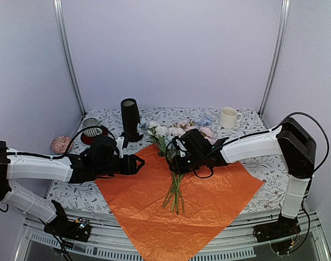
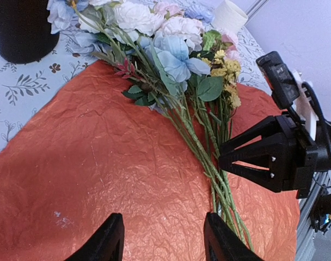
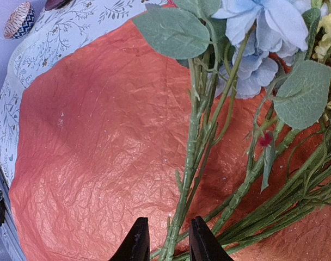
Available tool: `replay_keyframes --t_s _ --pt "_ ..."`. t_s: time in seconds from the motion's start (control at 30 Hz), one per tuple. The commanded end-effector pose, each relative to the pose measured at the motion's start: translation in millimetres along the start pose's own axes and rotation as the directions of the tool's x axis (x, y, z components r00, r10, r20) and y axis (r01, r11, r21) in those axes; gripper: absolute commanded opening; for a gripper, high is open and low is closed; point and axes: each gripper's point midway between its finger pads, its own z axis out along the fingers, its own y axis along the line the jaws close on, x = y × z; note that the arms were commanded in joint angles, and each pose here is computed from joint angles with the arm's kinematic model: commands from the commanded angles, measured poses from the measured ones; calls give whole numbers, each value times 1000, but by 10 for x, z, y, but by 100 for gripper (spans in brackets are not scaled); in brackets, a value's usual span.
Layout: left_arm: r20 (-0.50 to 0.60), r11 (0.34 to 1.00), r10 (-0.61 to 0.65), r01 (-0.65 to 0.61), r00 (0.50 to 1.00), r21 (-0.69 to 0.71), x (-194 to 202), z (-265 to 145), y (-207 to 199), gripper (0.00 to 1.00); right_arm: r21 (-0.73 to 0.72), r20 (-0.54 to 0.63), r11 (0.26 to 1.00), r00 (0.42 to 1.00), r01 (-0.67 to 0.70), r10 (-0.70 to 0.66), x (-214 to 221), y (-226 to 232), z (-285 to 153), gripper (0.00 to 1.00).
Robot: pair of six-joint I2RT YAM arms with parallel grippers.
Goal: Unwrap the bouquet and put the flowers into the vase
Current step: Pick up the fake flower from the flattened wrapping paper.
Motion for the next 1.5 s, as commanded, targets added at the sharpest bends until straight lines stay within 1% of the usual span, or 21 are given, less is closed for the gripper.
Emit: replay_keyframes --t_s 0.0,0.03,0.1,0.33,0.63,0.8,0.97,1.07,1.17,1.27,1.47 --pt "20 1000 6 -6 1000 6 -37 -58 42 52 36 -36 999 999 21 -19 85 -58 92 28" --pt "21 1000 5 -5 1000 6 -35 -63 46 52 25 -17 999 1000 23 -23 -16 9 84 28" --pt "19 1000 5 -6 1000 5 -28 -64 53 52 28 -20 999 1000 25 -24 -27 12 105 28" --pt "22 1000 5 -5 1000 8 -46 -65 42 51 37 -48 999 998 29 -27 -4 3 192 27" --pt "18 1000 8 -8 1000 5 -45 -63 58 51 93 -75 995 997 18 -11 57 -109 260 26" --pt "15 1000 7 -7 1000 7 -32 -64 60 51 87 -83 996 996 14 -6 81 -98 278 21" --pt "13 1000 4 -4 1000 5 -19 -69 75 51 82 -80 997 997 13 -6 59 -84 273 20" --pt "12 1000 4 -4 1000 7 -17 -73 72 51 75 -75 997 997 12 -7 42 -64 264 11" --pt "13 1000 4 -5 1000 8 -16 -81 73 51 60 -57 998 998 9 -6 -6 -22 223 4" --pt "15 1000 4 -4 1000 9 -20 -91 70 51 28 -18 1000 1000 8 -7 -91 48 137 4" --pt "18 999 8 -8 1000 39 -40 -113 12 51 -44 101 999 995 30 -25 -302 234 -167 3"
